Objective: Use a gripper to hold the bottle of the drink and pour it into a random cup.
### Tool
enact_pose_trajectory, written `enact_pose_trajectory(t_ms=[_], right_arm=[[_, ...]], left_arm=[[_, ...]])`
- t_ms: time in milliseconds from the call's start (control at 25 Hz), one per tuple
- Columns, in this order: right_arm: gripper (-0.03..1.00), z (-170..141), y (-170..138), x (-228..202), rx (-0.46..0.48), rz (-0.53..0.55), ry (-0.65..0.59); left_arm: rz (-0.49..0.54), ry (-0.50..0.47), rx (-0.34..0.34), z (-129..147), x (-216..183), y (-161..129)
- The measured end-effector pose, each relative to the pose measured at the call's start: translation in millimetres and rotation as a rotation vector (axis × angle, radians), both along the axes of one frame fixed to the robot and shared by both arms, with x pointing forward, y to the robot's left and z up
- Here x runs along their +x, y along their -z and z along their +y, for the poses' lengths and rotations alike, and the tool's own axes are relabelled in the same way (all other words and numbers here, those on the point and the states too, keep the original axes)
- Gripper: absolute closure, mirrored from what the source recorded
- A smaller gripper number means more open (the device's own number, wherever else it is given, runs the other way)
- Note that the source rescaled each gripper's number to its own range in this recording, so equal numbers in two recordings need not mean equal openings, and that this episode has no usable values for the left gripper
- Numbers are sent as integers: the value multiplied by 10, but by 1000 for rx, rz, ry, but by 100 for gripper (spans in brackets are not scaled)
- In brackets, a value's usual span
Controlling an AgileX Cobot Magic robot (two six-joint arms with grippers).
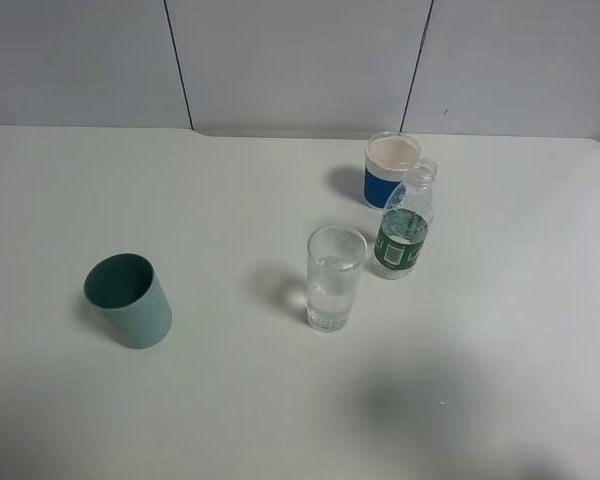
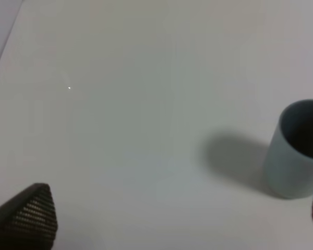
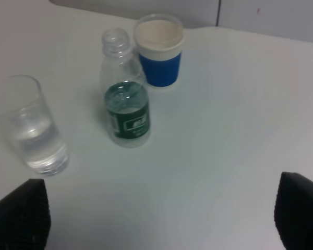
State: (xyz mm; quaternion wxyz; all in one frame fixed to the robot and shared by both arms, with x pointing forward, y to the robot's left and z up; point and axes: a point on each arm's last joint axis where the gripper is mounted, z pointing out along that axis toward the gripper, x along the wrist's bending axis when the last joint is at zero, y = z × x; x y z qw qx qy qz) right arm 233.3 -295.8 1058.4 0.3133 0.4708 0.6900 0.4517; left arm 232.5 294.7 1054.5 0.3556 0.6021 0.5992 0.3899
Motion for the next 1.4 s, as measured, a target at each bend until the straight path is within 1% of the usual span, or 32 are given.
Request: enact_pose_trajectory(t_ms=[160,760,920,1040,1160,1240,1320,1400], right_arm=[[-3,22,112,7,18,86,-2],[-3,24,114,6,21,90,1],[-3,28,114,11,29,91,89],[-3,32,114,20,34,89,203],[-3,36,114,30,41,87,344],[-3,38,114,36,44,85,410],[-3,38,114,38,45,85,442],[-3,38,114,39,45,85,447]], left_arm=[[0,0,0,0,0,0],[0,0,0,0,0,0],[0,0,0,0,0,0],[0,0,0,0,0,0],[0,0,0,0,0,0],[0,0,0,0,0,0],[0,0,0,0,0,0],[0,0,0,0,0,0]])
